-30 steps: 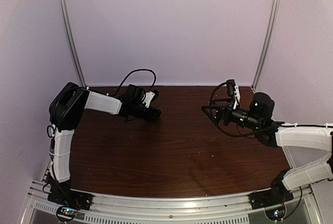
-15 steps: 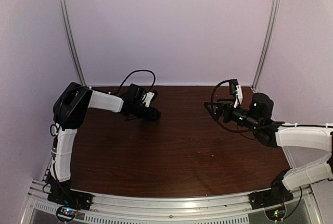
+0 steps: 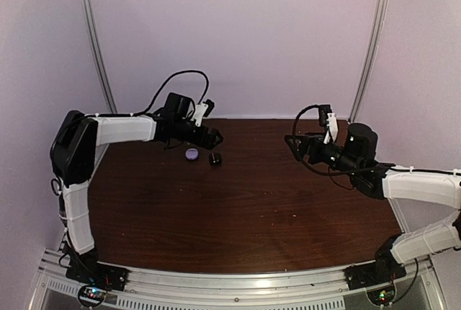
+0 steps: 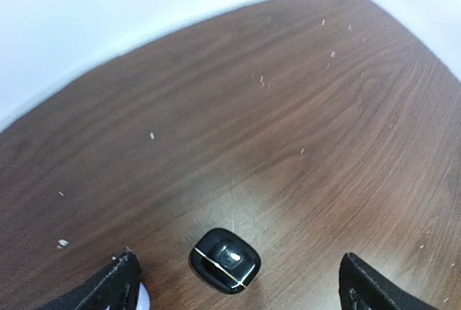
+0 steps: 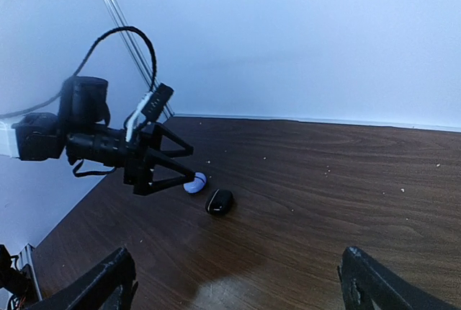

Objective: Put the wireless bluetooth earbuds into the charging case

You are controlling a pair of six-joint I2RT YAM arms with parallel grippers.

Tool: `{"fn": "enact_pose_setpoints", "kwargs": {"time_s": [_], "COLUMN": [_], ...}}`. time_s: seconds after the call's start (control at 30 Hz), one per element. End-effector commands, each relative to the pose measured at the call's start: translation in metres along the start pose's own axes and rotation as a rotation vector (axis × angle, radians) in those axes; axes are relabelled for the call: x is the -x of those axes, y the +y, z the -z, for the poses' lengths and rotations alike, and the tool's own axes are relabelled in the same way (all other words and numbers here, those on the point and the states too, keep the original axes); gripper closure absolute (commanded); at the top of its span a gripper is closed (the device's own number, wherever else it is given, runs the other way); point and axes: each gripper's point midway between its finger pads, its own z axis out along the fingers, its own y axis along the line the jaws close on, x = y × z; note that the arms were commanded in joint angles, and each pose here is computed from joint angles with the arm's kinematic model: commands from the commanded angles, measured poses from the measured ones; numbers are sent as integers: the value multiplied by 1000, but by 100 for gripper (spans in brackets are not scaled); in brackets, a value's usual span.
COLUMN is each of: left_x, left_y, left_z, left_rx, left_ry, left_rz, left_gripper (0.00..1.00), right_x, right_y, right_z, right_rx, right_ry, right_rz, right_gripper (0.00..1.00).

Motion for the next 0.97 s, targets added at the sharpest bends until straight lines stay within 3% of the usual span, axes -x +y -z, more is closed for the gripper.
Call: {"fn": "enact_pose_setpoints", "kwargs": {"time_s": [0.0,0.17,0.33,0.53,0.67,0.93], "left_x": [73,105,88,26,1,-6], "left_y": [-13,-14,-10,1,7,15], "left_z": [66,141,180,207,202,200], "left_rx": [21,81,136,202,235,273], "left_ry": [-197,-400,-499,-583,-539,-541], "left_rz": [-45,-7,30,126,140,153], "left_gripper": [2,3,2,2,2,2], "right_x": [25,29,19,-17,-32,-44], "right_y": [-8,-9,-11,-19,-23,-30], "right_z": [-3,-7,-10,-16,-19,-24], "right_rx": [-68,-75,-70,-54,-44,-59], "right_ry": [-48,-55,-39,16,30,39], "right_rz": [31,32,13,-15,-36,-49], "right_gripper": [0,0,0,0,0,0]}}
